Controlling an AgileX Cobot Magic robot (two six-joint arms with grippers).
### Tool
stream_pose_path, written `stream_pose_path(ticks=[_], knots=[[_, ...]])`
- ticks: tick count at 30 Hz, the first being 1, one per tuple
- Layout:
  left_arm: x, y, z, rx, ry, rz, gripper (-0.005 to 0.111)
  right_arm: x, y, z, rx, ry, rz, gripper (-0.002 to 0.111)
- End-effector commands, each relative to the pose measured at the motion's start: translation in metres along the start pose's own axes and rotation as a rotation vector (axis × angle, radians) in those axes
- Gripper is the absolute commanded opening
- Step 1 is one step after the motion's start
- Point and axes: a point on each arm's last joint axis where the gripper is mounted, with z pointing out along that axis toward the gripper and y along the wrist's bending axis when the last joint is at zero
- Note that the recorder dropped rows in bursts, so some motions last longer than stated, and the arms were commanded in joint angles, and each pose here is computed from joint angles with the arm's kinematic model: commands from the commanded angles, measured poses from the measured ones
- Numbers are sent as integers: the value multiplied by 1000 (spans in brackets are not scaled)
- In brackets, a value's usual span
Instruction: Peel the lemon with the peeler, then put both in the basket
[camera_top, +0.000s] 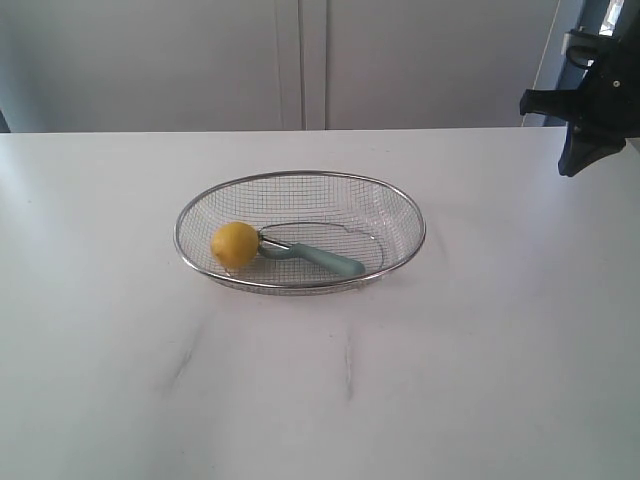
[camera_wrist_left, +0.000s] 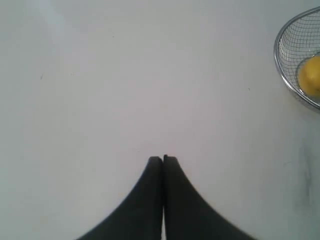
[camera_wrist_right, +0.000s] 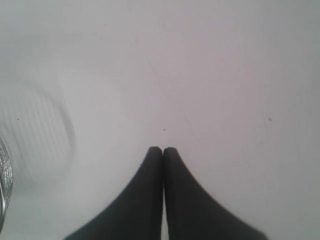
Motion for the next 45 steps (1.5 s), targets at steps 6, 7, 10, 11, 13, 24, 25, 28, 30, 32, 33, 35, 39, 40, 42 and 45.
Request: stream_pose_path(ticks=[6, 7, 10, 11, 13, 24, 25, 28, 30, 32, 33, 35, 39, 40, 42, 45], knots=[[55, -3, 6, -2, -124, -12, 0, 0, -2, -4, 4, -8, 4, 0], [63, -4, 8, -2, -132, -12, 0, 0, -2, -4, 4, -8, 4, 0], [83, -3, 13, -18, -156, -21, 0, 0, -2, -4, 4, -8, 4, 0], [91, -2, 14, -28, -154, -29, 0, 0, -2, -4, 4, -8, 4, 0], [106, -1, 17, -47, -145, -50, 0, 0, -2, -4, 4, -8, 4, 0], [174, -3, 26, -95, -182, -93, 0, 0, -2, -4, 4, -8, 4, 0], [179, -4, 28, -95, -190, -93, 0, 0, -2, -4, 4, -8, 4, 0], [184, -4, 25, -101, -218, -76, 0, 0, -2, -4, 4, -8, 4, 0], [182, -4, 22, -109, -259, -60, 0, 0, -2, -4, 4, -8, 4, 0], [182, -4, 20, -113, -299, -58, 0, 0, -2, -4, 4, -8, 4, 0], [182, -4, 19, -113, -302, -58, 0, 0, -2, -4, 4, -8, 4, 0], [182, -4, 19, -113, -299, -58, 0, 0, -2, -4, 4, -8, 4, 0], [182, -4, 20, -113, -297, -58, 0, 0, -2, -4, 4, -8, 4, 0], [182, -4, 20, -113, -295, -58, 0, 0, -2, -4, 4, -8, 4, 0], [182, -4, 20, -115, -295, -42, 0, 0, -2, -4, 4, -8, 4, 0], [182, -4, 20, -117, -297, -26, 0, -2, -2, -4, 2, -31, 4, 0]])
